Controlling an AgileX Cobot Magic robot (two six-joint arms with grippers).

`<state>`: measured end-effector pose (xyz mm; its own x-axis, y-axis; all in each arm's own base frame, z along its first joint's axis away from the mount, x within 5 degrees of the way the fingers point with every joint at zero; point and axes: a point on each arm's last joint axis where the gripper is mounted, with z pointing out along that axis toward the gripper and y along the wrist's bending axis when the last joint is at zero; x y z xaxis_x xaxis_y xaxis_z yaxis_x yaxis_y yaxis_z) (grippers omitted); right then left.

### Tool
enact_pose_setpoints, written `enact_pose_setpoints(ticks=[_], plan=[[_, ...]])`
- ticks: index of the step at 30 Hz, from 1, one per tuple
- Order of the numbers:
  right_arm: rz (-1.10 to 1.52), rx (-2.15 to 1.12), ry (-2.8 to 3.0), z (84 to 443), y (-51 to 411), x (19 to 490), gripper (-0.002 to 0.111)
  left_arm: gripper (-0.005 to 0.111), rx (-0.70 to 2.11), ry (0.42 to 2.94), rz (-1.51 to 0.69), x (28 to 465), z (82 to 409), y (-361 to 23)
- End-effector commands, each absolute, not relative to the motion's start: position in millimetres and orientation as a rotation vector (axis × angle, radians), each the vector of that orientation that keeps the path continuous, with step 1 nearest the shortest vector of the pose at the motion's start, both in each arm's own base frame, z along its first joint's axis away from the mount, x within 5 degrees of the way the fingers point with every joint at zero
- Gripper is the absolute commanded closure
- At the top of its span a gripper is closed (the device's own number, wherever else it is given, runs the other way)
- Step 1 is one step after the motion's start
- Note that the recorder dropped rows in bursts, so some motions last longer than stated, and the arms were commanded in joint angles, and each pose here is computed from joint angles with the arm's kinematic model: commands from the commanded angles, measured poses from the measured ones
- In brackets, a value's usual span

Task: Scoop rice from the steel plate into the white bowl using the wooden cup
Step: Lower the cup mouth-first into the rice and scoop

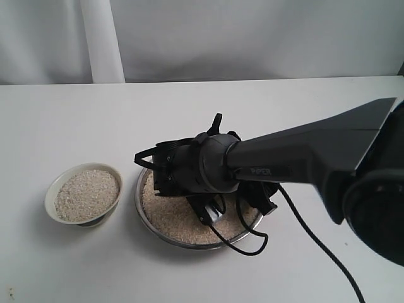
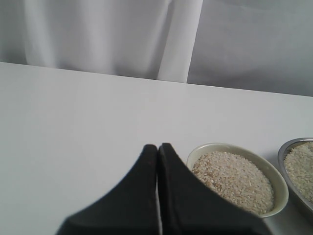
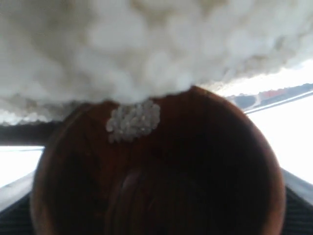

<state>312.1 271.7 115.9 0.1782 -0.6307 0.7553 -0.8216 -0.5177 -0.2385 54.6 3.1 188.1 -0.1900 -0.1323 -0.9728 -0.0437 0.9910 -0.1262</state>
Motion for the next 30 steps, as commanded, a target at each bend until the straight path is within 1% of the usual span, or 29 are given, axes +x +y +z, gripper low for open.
enact_pose_setpoints(ticks=[1,5,12,19,21,27,30], plan=[[1.194,2.262,-1.484,106.9,276.6,307.5,0.108,0.107,-0.132,1.759,-0.086,54.8,187.9,2.8],[1.144,2.3,-1.53,103.5,279.9,306.4,0.108,0.107,-0.132,1.759,-0.086,54.8,187.9,2.8],[1.137,2.312,-1.55,103.5,281.1,306.5,0.108,0.107,-0.132,1.759,-0.086,54.8,187.9,2.8],[1.042,2.32,-1.722,124.0,299.0,313.1,0.108,0.107,-0.132,1.759,-0.086,54.8,187.9,2.8],[1.017,2.326,-1.73,125.2,301.2,313.3,0.108,0.107,-0.132,1.759,-0.086,54.8,187.9,2.8],[1.03,2.304,-1.702,126.6,299.3,313.2,0.108,0.107,-0.132,1.759,-0.086,54.8,187.9,2.8],[1.107,2.298,-1.654,129.9,297.4,316.6,0.108,0.107,-0.132,1.759,-0.086,54.8,187.9,2.8]])
